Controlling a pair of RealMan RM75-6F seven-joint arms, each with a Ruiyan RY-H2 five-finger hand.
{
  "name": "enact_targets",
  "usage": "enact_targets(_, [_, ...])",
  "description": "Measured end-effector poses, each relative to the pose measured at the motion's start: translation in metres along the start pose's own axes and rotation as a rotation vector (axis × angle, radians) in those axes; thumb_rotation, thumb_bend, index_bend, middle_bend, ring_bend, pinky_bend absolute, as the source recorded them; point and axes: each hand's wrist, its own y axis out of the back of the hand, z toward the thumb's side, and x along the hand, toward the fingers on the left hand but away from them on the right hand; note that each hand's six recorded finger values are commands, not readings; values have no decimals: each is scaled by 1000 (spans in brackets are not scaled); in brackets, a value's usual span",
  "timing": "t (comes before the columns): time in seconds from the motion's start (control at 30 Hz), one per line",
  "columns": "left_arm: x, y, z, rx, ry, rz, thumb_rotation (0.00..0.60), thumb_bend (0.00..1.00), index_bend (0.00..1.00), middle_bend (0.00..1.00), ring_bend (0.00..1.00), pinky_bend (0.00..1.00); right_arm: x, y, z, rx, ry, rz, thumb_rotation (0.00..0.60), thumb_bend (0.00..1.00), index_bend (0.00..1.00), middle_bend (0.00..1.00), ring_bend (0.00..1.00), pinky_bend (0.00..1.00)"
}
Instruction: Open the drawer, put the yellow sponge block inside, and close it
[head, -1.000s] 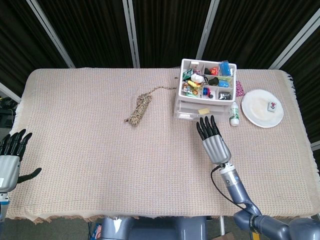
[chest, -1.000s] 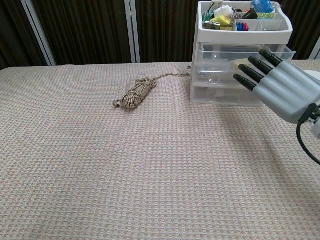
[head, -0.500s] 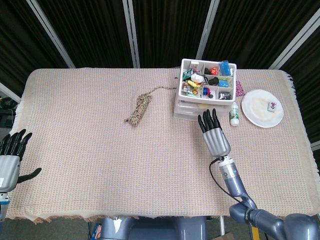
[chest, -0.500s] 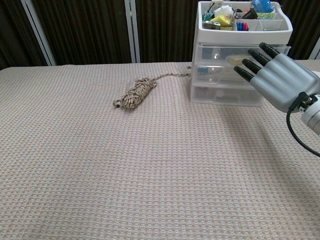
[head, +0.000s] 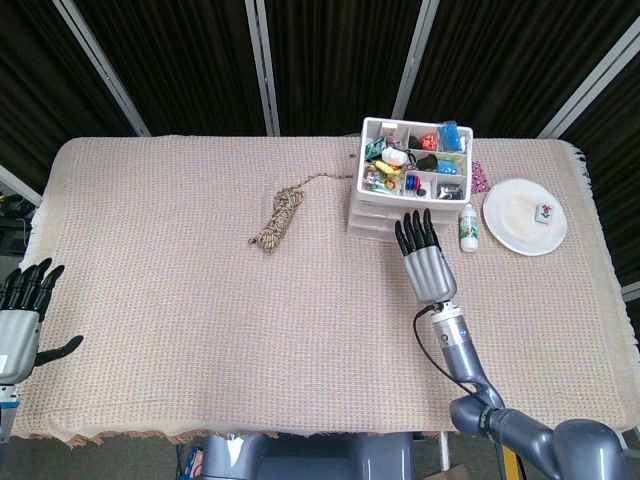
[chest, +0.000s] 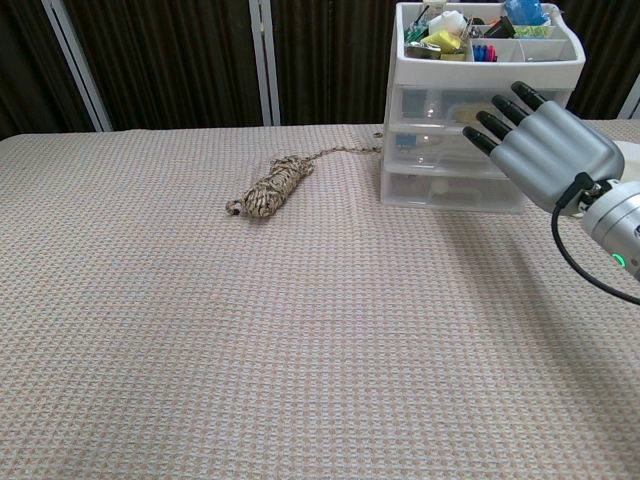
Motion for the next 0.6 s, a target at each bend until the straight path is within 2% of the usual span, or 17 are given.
enact_targets(0.37, [0,1,0,-3,-2,-1,600,150,51,0,0,0,7,4,1,-35,2,-8,600,252,0,0,0,0])
enact_targets(0.53, [-1,2,1,-3,-8,3,600,150,51,0,0,0,20,12,0,-107,8,-19,600,225,0,0,0,0])
enact_targets(0.6, [-1,2,1,-2,-10,5,600,150,51,0,0,0,26,17,-3,-153,6,-25,600,185,0,0,0,0])
